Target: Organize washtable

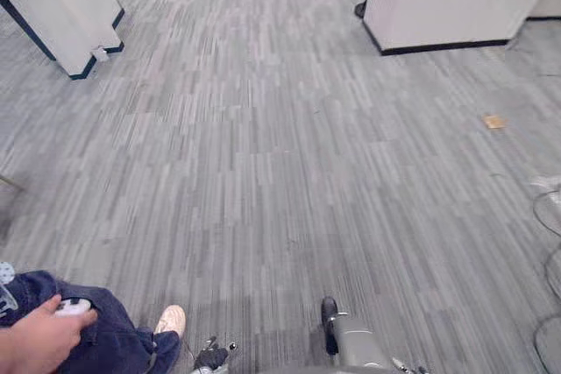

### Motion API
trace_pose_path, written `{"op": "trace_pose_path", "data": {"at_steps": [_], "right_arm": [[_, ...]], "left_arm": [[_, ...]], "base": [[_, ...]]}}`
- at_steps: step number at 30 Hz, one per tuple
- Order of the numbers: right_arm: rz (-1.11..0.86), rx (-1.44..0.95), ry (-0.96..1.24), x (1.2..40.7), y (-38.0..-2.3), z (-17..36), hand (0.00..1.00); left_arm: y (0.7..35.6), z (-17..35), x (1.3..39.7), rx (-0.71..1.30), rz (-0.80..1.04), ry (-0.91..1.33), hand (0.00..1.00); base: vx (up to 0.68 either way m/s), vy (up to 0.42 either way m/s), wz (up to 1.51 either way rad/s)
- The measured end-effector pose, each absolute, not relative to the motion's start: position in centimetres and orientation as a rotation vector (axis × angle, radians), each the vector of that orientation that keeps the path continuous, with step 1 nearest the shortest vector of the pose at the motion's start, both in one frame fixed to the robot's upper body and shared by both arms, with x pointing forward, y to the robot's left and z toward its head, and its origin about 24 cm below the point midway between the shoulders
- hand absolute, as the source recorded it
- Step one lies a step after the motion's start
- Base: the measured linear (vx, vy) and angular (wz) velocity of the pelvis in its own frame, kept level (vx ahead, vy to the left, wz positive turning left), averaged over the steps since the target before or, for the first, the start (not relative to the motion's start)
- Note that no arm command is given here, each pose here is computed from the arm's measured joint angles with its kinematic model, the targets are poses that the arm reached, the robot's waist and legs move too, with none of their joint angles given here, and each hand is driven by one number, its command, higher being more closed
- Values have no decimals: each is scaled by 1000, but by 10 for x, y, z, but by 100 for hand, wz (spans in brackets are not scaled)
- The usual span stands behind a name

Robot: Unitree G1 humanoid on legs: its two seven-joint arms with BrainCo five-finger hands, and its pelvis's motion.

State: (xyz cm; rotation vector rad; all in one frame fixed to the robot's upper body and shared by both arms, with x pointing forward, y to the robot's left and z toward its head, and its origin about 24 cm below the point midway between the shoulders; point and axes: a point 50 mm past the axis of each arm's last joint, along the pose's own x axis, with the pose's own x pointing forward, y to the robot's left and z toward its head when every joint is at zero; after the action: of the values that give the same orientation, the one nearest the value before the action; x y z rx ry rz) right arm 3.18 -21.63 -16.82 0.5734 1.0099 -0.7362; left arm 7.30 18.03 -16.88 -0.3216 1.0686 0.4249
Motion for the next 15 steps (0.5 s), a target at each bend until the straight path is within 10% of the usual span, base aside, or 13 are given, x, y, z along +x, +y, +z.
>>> {"op": "trace_pose_path", "data": {"at_steps": [15], "right_arm": [[-648,462,1159,18,-217,-172,0]], "left_arm": [[185,-156,96,-379,427,897,0]], "base": [[594,47,-8]]}}
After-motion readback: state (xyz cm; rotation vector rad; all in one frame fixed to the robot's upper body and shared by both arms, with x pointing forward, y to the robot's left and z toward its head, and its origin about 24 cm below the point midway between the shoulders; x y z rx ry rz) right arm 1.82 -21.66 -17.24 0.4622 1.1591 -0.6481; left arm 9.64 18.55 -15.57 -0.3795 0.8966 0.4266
